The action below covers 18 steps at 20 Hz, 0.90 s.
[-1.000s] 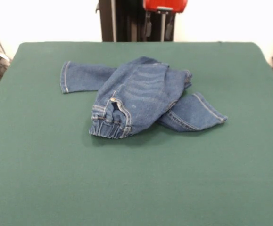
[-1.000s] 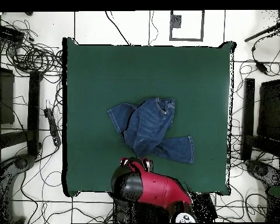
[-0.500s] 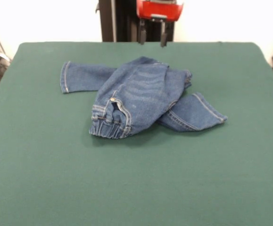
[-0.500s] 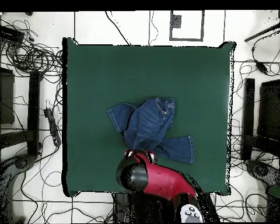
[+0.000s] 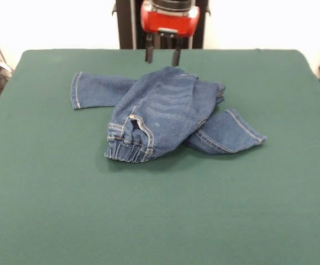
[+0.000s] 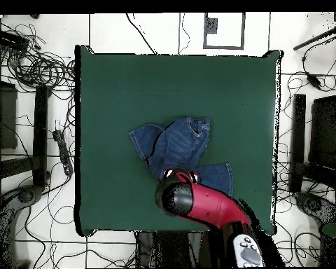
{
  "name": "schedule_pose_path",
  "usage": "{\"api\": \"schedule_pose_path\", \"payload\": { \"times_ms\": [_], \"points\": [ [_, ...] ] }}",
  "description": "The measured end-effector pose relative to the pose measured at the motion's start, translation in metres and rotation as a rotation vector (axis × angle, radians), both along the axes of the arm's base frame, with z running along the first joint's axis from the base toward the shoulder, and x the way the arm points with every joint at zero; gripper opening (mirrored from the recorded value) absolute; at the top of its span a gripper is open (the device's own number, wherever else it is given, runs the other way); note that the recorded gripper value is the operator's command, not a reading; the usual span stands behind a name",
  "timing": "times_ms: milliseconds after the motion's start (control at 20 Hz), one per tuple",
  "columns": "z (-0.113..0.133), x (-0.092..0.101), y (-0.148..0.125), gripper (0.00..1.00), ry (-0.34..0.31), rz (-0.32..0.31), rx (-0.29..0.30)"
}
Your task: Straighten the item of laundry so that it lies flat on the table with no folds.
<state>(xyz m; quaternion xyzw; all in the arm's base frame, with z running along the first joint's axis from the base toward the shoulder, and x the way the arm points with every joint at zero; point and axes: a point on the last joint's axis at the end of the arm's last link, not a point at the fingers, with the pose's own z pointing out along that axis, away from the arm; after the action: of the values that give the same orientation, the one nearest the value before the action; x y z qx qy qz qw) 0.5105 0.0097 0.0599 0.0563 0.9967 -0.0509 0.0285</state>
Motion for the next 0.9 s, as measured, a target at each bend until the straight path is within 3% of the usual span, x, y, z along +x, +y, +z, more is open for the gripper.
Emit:
{"api": "schedule_pose_path", "payload": {
  "times_ms": [550, 900],
  "points": [
    [-0.01, 0.018, -0.068, 1.0, 0.022, -0.114, 0.005],
    [-0.019, 0.034, -0.092, 1.0, 0.07, -0.127, 0.015]
  ]
}}
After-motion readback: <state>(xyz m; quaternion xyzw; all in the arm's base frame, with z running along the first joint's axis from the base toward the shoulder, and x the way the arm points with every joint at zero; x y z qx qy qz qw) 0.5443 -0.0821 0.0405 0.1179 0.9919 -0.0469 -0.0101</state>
